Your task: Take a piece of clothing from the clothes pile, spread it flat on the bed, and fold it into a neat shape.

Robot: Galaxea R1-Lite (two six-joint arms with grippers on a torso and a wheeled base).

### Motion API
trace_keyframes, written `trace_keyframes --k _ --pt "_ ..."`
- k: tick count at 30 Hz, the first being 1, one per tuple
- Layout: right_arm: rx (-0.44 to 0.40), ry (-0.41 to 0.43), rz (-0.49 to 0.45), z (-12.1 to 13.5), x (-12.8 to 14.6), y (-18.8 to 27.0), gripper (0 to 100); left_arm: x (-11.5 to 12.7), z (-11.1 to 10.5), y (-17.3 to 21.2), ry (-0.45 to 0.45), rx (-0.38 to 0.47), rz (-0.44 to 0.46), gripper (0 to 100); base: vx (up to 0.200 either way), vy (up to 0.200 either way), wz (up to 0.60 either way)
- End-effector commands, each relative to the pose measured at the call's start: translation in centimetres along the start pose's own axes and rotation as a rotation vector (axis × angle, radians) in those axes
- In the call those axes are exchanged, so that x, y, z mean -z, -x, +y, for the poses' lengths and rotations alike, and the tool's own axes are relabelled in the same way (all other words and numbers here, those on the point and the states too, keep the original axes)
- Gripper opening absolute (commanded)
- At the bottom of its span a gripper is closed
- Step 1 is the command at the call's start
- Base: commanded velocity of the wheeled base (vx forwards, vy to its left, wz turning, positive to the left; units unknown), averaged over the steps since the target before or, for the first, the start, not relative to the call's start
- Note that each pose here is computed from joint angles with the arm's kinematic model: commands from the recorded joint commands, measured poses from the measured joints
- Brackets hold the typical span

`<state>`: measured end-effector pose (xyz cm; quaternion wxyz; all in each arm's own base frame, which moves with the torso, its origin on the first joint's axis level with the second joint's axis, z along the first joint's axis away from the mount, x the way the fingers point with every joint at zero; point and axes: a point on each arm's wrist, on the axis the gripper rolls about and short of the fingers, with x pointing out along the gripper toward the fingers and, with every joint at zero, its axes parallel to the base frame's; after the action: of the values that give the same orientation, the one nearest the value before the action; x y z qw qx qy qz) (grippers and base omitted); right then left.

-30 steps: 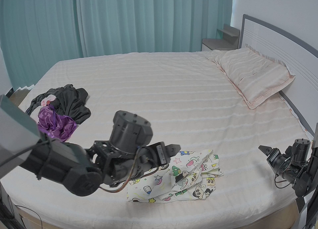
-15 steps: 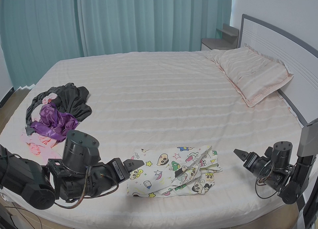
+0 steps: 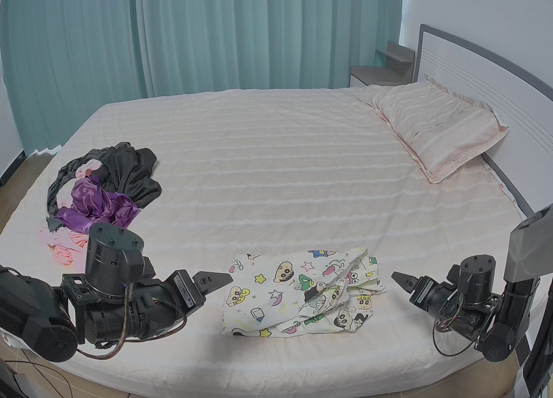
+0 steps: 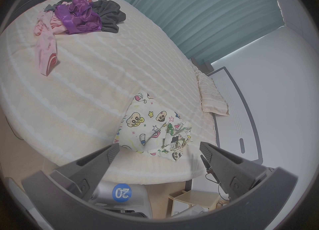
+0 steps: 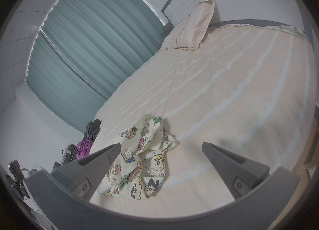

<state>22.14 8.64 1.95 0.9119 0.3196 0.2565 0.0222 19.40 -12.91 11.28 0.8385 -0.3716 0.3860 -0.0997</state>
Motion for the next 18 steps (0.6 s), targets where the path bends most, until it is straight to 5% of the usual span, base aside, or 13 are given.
trace_keyframes --k 1,18 --pt "0.001 0.01 -0.001 0.2 0.2 0.1 100 0.0 0.2 0.3 0.002 0.005 0.005 100 0.0 0.2 0.0" --pt "-0.043 0.142 0.042 4.2 5.7 -1.2 100 0.2 0.4 0.5 0.001 0.009 0.024 100 0.0 0.176 0.0"
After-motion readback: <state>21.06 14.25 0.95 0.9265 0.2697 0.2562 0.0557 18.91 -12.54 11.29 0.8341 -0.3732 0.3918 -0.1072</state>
